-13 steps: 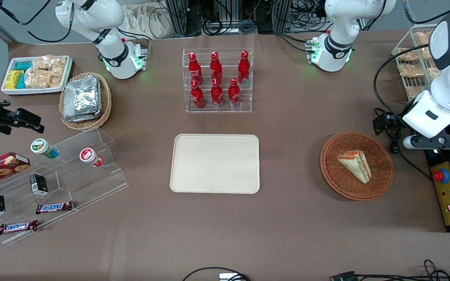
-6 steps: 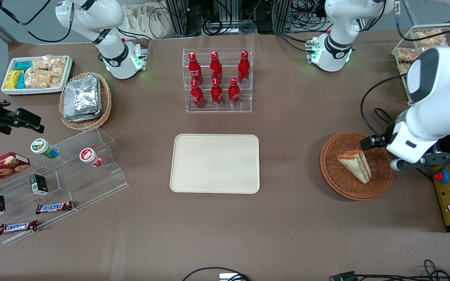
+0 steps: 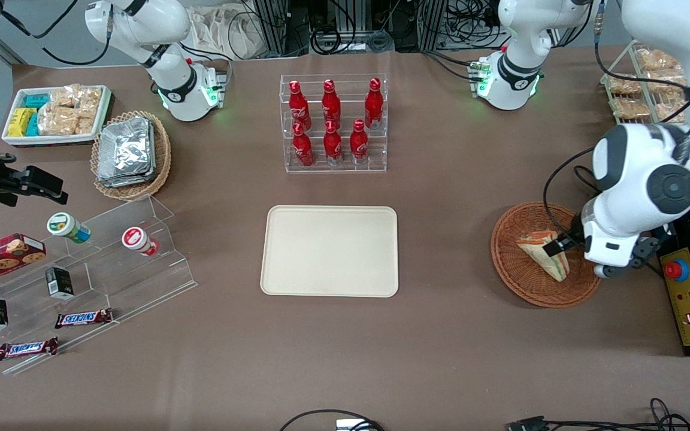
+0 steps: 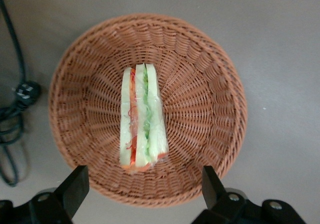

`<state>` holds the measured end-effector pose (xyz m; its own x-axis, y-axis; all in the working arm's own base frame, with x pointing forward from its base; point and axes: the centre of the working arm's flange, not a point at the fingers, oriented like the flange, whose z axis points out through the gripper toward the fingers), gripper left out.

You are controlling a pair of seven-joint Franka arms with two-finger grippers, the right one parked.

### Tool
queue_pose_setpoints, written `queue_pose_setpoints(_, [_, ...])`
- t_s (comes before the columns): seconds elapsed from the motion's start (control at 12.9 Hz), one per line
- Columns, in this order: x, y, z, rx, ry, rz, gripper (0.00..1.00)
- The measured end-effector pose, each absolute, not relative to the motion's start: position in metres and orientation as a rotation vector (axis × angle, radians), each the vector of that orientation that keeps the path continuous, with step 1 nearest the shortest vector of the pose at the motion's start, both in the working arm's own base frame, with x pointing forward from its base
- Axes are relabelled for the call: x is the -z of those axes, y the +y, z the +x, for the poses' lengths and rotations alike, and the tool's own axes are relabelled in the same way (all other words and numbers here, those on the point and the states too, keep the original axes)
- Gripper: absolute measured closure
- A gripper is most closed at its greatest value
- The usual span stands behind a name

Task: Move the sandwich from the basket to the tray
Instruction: 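Move the left gripper over the wrapped sandwich in the wicker basket, then lower the open left gripper around the sandwich's upright edge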

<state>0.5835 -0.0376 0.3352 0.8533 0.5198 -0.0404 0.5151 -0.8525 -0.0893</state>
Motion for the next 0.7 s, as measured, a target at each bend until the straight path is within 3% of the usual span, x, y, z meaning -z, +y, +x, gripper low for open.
queue_pose_setpoints(0.23, [-0.291, -0.02, 0.562, -0.038, -0.897, -2.953, 0.0])
queue_pose_setpoints(0.7, [-0.283, -0.004, 0.562, 0.026, -0.987, -2.946, 0.0])
